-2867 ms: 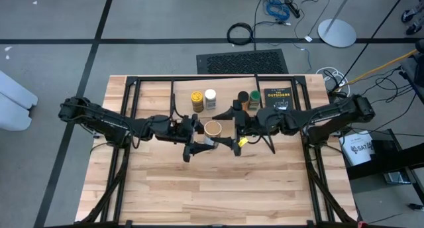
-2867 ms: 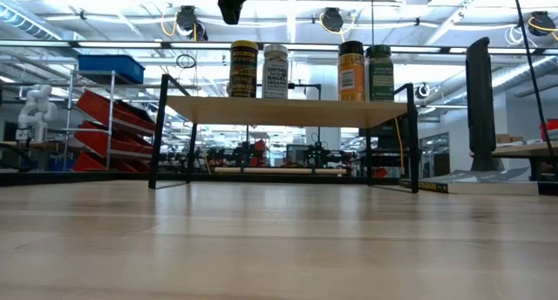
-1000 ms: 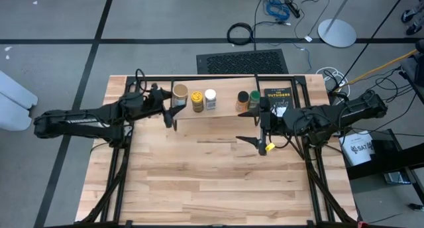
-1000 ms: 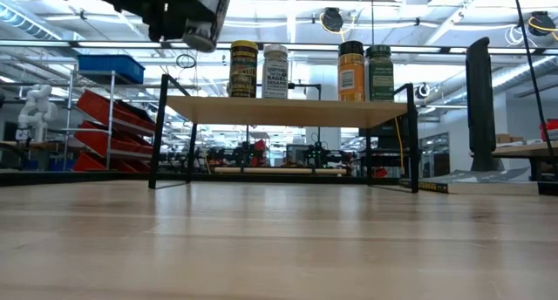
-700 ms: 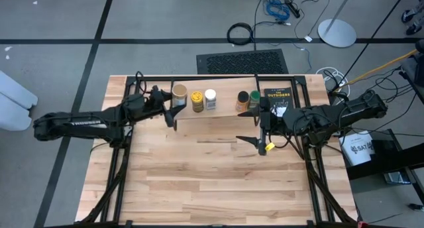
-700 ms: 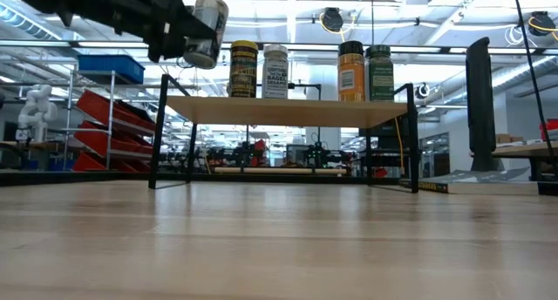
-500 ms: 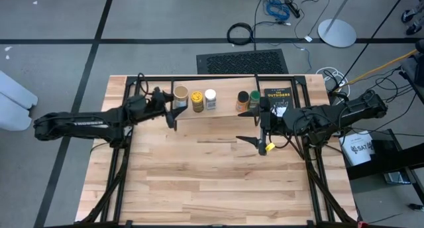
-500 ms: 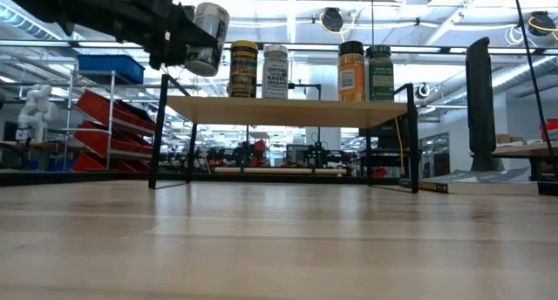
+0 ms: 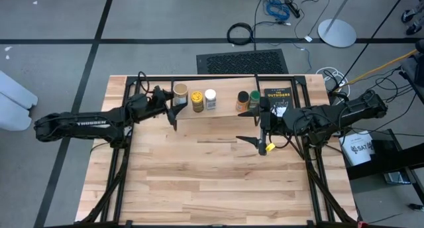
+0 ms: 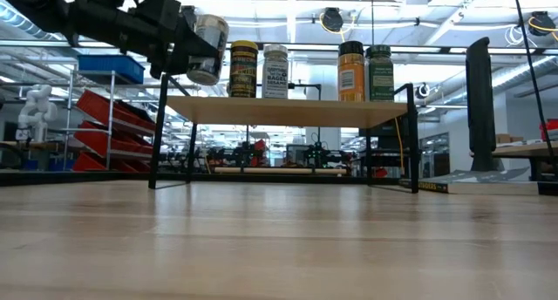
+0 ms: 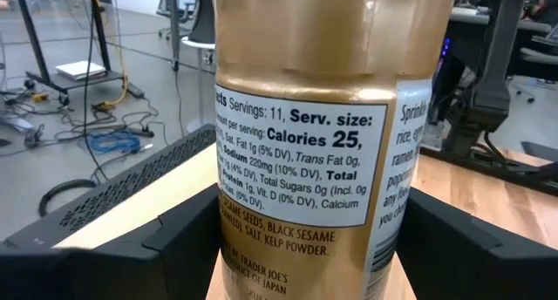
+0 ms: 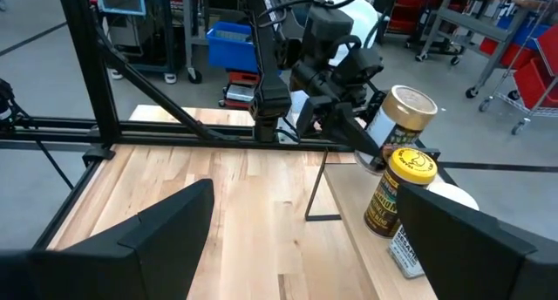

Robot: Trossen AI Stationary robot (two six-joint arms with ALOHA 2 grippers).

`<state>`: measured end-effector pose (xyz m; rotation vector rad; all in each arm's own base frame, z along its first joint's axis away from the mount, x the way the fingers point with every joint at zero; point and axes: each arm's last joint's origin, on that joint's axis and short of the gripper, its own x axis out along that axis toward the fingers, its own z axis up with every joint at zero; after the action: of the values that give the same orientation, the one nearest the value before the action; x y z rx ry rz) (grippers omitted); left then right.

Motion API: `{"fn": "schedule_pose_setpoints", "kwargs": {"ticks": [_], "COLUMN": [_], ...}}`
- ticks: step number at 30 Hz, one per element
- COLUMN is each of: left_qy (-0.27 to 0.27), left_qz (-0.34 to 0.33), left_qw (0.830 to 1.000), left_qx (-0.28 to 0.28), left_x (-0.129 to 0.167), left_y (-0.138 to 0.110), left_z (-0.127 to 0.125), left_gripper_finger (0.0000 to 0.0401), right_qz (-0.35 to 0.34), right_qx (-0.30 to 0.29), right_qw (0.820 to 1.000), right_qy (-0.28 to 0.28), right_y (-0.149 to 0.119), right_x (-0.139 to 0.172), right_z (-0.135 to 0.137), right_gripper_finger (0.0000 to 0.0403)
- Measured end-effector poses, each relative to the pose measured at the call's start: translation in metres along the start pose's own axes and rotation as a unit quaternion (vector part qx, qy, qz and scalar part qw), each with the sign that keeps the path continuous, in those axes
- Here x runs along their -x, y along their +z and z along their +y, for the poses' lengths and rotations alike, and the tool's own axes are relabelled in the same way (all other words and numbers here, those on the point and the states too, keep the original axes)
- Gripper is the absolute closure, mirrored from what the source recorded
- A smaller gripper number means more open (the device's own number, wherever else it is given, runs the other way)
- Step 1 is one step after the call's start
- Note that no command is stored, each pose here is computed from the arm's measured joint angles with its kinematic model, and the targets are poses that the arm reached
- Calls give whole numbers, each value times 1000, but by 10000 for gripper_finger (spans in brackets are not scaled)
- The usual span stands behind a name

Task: Shelf spices
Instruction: Put the golden seasoning bottle on the shelf

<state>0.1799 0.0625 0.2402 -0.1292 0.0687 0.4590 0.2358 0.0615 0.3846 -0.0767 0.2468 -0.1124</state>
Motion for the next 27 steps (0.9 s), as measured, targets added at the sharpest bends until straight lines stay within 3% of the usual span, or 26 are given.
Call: {"fn": "schedule_pose_setpoints", "kwargs": {"ticks": [12,27], "left_qy": [-16,-14], "left_qz": [25,28], "left_qw": [1000,999], "left_qx": [-2,-7], "left_x": [-21,-24], "left_y": [-15,-16], "left_z": [-2,-2], "left_gripper_finger": [101,100], "right_qz": [0,0], "right_qx": [0,-1], "right_qw": [1000,1000], "right_qy": [0,0], "right_y": [0,0], "right_x": [0,0], "right_z": [0,0], "right_gripper_finger": [55,55]}}
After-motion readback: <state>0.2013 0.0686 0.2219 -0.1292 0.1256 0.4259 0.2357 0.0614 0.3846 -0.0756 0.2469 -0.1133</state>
